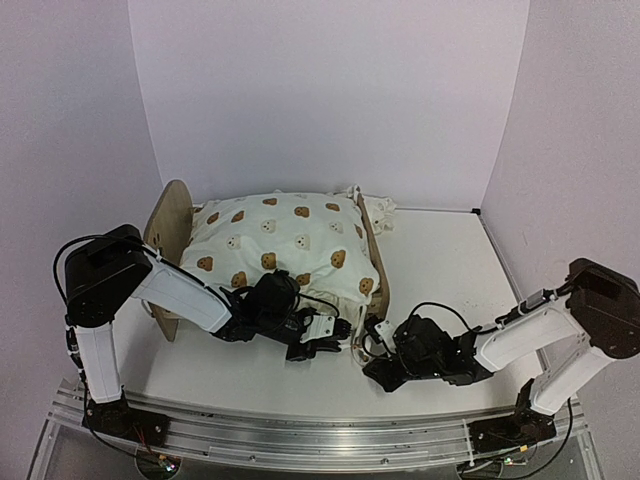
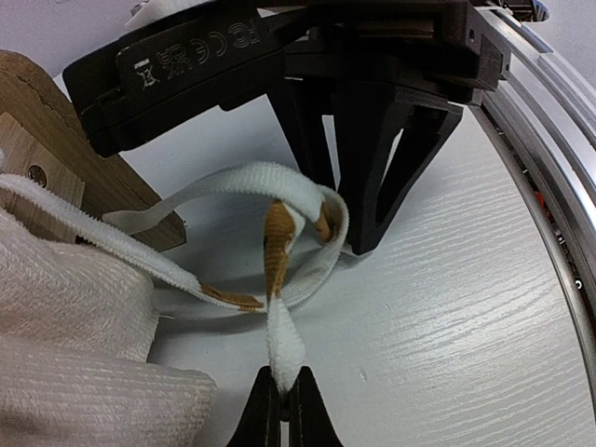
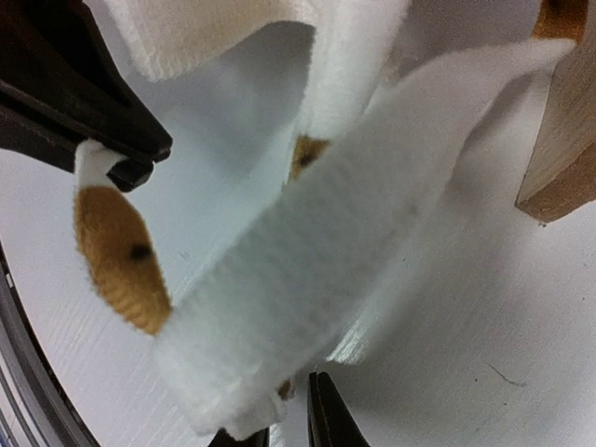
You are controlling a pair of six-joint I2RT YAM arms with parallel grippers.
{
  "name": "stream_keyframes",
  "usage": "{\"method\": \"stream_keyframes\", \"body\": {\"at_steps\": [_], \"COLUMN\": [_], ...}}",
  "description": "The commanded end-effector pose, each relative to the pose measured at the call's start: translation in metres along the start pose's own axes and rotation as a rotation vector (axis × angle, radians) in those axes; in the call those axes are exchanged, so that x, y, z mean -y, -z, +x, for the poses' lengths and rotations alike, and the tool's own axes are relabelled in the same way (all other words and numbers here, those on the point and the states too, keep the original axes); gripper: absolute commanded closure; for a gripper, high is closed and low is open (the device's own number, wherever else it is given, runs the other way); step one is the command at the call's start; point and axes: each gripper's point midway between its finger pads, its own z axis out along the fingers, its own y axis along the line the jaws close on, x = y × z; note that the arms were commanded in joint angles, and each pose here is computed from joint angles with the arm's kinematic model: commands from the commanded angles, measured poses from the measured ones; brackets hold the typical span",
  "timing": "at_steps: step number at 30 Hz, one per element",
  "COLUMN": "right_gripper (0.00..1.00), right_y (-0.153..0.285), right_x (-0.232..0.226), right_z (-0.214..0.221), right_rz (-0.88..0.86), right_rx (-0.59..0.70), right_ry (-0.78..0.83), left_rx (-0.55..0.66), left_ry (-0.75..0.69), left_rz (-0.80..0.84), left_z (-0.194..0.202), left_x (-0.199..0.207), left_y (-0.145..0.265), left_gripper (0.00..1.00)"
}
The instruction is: Set up the pet bed
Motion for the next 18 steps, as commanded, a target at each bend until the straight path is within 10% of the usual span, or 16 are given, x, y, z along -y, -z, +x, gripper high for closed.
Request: {"method": "stream_keyframes", "body": {"at_steps": [1,18], "right_gripper": [0.88,1.00], "right_y": [-0.005,0.042], "right_x": [0.005,0.056], "right_z": [-0.005,-0.007], "right_rz": [0.033,0.190], "right_rx": [0.030,0.088], "right_ry": [-0.024,-0.135], "left_rx": [0.032,-0.025], "left_ry": [0.005,0.030], "left_rz": [-0.033,-0.068], "left_z": [-0.014,0.000], "left_x": [-0.012,-0.027], "left_y": [0.005,0.020], "left_gripper": [1.00,1.00]}}
